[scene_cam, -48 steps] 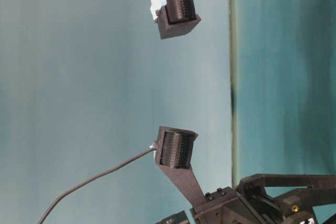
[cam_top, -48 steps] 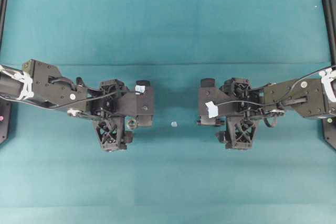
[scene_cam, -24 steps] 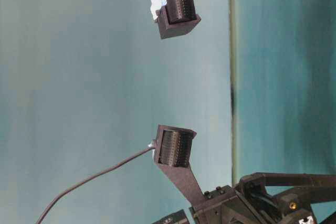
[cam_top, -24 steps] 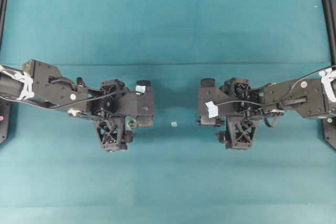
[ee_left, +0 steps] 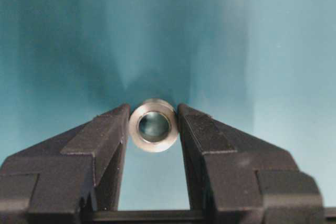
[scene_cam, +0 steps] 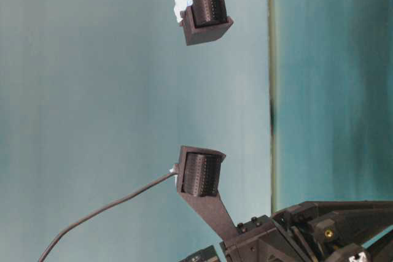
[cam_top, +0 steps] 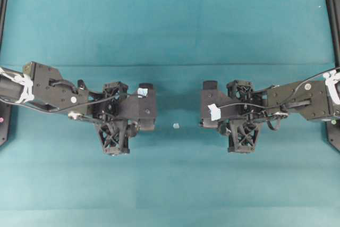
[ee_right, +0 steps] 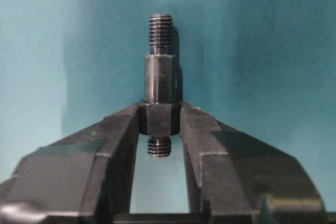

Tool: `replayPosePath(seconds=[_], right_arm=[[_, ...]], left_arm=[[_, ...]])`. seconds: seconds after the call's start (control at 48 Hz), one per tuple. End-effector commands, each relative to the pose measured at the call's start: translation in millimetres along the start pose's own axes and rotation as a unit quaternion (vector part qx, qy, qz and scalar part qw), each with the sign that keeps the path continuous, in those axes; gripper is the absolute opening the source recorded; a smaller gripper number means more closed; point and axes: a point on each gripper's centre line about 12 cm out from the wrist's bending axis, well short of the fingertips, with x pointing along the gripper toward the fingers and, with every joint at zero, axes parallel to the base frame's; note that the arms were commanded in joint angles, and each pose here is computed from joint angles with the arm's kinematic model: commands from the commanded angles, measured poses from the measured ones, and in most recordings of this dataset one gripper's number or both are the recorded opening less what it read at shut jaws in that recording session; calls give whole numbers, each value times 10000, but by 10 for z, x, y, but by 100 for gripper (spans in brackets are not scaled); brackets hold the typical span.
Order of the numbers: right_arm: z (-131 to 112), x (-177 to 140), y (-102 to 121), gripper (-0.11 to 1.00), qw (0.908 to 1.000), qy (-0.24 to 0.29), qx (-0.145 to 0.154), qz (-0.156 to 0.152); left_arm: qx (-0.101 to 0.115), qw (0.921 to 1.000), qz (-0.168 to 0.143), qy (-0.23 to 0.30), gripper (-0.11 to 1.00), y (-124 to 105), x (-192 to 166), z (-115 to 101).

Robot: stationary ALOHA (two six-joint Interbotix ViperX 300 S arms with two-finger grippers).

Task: Insert the washer onto the shaft with both hands.
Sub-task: 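Close left gripper on the washer and right gripper on the shaft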

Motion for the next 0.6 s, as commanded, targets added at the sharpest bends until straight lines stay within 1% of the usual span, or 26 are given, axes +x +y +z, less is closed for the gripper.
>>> replayPosePath(seconds=[0.0, 0.584], right_arm=[[22, -16, -14, 1, 10000, -46, -25, -7], [22, -18, -14, 1, 10000, -31, -33, -8]], left_arm=[[40, 9999, -24, -145, 36, -31, -51, 71], [47, 9998, -26, -183, 36, -32, -60, 94]])
